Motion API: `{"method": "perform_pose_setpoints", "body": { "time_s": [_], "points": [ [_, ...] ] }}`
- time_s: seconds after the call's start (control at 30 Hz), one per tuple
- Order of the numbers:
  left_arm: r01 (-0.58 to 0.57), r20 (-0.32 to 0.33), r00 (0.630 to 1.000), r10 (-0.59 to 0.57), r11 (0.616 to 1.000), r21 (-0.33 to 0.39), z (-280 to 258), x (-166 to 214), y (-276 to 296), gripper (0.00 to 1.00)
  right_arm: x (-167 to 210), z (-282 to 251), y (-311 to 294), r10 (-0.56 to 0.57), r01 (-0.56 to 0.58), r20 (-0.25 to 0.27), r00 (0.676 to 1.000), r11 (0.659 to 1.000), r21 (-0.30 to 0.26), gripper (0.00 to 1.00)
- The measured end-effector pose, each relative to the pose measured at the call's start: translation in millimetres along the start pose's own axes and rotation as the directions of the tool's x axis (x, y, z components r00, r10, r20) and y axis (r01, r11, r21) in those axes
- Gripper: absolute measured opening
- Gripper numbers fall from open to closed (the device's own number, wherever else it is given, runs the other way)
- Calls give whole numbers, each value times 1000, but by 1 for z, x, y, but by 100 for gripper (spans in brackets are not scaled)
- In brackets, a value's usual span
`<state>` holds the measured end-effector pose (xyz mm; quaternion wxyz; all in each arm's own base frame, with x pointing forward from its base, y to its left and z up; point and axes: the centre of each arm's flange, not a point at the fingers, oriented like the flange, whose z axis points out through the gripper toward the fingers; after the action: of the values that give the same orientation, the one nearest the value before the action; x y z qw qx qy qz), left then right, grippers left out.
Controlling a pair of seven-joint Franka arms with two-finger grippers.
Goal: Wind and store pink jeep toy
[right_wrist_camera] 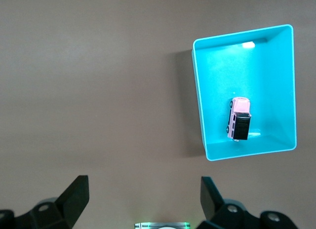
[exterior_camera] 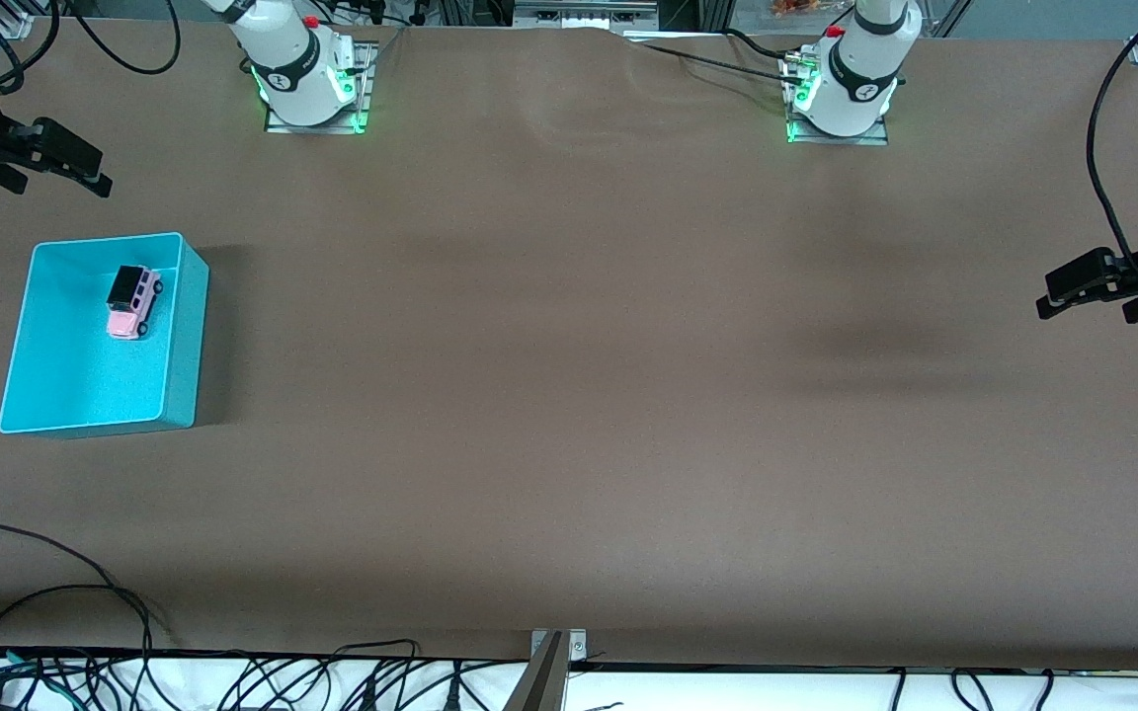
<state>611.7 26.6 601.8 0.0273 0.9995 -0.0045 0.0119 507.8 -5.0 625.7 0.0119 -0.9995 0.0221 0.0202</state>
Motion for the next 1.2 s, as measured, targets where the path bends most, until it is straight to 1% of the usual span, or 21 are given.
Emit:
{"method": "perform_pose_setpoints", "body": {
  "time_s": [0.3, 0.47, 0.63, 1.2],
  "points": [
    [0, 0, 1000, 0, 1000, 0, 0, 0, 0, 100, -1, 0, -2, -7, 7, 7, 1000, 1000, -1, 100],
    [0, 0, 1000, 0, 1000, 0, 0, 0, 0, 100, -3, 2, -4, -10, 10, 24, 1000, 1000, -2, 100],
    [0, 0, 1000, 0, 1000, 0, 0, 0, 0, 100, -3, 2, -4, -10, 10, 31, 999, 1000, -2, 100],
    [-1, 0, 1000, 1, 1000, 0, 0, 0, 0, 100, -3, 3, -7, -17, 17, 33, 999, 1000, -3, 100]
  ]
}}
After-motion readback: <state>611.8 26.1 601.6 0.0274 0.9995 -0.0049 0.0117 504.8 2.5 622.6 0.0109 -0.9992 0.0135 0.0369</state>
